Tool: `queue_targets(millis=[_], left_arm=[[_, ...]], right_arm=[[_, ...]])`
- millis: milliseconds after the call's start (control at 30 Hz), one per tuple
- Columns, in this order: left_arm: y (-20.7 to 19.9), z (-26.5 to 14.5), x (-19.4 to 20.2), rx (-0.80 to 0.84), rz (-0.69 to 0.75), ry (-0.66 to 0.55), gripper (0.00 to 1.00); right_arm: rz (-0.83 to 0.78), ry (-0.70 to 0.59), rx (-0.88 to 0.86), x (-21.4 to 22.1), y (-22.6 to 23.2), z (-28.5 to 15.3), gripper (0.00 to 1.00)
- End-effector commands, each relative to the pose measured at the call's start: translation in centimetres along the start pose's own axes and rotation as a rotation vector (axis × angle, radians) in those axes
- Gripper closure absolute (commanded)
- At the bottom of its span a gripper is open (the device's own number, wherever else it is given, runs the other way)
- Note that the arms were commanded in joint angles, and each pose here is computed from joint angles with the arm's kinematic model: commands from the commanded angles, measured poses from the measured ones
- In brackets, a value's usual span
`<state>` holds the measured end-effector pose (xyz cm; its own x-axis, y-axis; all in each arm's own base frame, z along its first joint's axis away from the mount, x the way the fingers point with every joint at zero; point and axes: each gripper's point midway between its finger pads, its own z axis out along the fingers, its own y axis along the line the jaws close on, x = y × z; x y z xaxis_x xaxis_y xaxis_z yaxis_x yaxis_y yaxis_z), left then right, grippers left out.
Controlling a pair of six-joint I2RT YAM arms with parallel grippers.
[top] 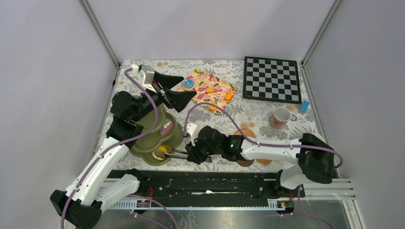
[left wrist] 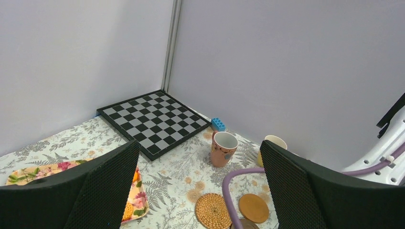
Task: Serve the afternoon tea
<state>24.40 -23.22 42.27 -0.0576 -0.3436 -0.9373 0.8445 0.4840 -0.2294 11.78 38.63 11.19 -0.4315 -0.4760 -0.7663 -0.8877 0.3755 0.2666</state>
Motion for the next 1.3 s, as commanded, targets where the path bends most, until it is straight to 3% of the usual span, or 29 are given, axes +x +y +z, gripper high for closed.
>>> queue_targets(millis=[0, 367, 667, 1067, 1267], left_arm=[[-0.9, 0.1, -1.4, 0.034, 0.035, -0.043, 0.01], [-0.8, 0.0, -1.4, 0.026, 0.039, -0.045, 0.01], [-0.7, 0.1, -1.4, 0.026, 0.037, -0.043, 0.01], [-0.8, 0.1, -1.4, 0.029, 0.036, -0.041, 0.01], [-0.7, 0.2, -1.3, 0.029, 0.035, -0.039, 0.01]], right_arm=[[-0.072, -0.112, 0.012, -4.4, 1.4, 1.5, 0.60], [-0.135, -0.057, 0.156, -3.2, 0.2, 3.5, 0.53], [-0.159, -0.040, 0.129, -3.0, 1.4, 3.5, 0.44], [-0.139, -0.120, 0.139, -4.7, 1.5, 1.0, 0.40], [-0.133, -0.123, 0.160, -3.2, 0.9, -1.7, 0.42]])
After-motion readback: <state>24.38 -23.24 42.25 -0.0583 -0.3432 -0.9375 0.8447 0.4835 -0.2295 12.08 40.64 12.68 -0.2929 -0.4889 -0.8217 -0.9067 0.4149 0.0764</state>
